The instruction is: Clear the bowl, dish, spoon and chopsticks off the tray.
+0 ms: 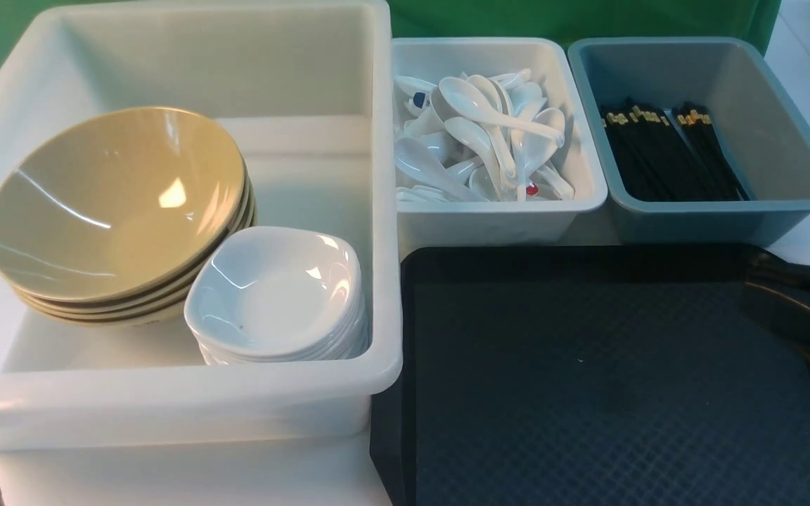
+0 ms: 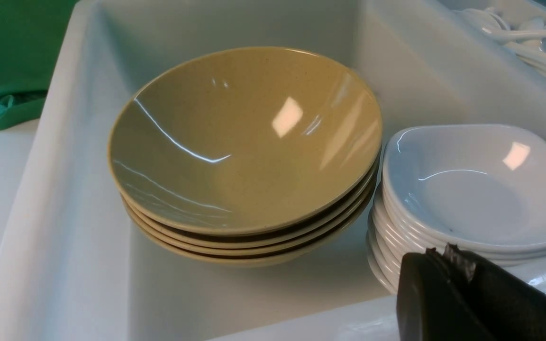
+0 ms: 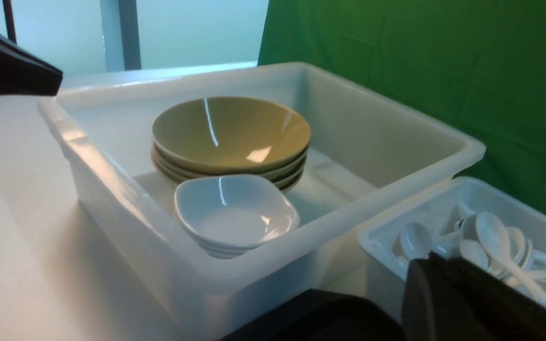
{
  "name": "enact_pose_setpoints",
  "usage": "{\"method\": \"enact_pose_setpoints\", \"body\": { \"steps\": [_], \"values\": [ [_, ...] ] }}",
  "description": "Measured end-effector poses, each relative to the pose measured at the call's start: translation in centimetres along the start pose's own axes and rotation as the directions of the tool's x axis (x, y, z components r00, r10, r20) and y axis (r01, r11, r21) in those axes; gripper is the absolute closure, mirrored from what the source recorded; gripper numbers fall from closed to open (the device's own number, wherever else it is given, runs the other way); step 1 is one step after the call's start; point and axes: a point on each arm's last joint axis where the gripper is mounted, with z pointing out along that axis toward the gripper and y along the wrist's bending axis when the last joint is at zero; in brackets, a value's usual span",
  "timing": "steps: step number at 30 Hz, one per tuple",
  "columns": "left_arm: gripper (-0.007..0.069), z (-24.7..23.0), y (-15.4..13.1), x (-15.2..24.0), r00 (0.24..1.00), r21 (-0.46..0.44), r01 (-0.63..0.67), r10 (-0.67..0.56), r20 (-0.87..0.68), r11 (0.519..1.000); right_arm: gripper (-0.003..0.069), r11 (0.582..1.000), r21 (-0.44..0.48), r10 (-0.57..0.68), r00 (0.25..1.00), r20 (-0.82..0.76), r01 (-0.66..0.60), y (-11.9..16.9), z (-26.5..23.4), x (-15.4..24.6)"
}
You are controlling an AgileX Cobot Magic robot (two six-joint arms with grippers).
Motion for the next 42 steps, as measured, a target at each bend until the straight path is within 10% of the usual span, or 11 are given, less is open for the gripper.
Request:
{"method": "enact_pose_setpoints", "body": {
  "steps": [9, 16, 22, 30, 42],
  "values": [
    [0.0636, 0.0, 0.0, 0.0, 1.000, 0.000, 0.000, 0.000, 0.000, 1.000, 0.0612, 0.938, 0.220, -0.336, 0.863, 0.378, 0.269, 0.8, -4.1, 5.6],
    [0.0636, 0.0, 0.0, 0.0, 1.000, 0.000, 0.000, 0.000, 0.000, 1.000, 0.0612, 0.841, 0.475, -0.433, 0.848, 0.307, 0.257, 0.2, -6.2, 9.1],
    [0.0638, 0.0, 0.0, 0.0, 1.000, 0.000, 0.000, 0.000, -0.003, 1.000, 0.0612, 0.794, 0.607, -0.062, 0.989, 0.133, -0.032, -1.3, -6.4, 12.3],
    [0.0639, 0.0, 0.0, 0.0, 1.000, 0.000, 0.000, 0.000, -0.003, 1.000, 0.0612, 0.643, 0.750, 0.281, 0.959, -0.044, -0.154, -1.8, -6.9, 16.5],
    [0.0641, 0.0, 0.0, 0.0, 1.000, 0.000, 0.000, 0.000, -0.003, 1.000, 0.0610, 0.696, 0.701, 0.304, 0.948, -0.095, -0.153, -1.4, -6.7, 16.9]
  ]
}}
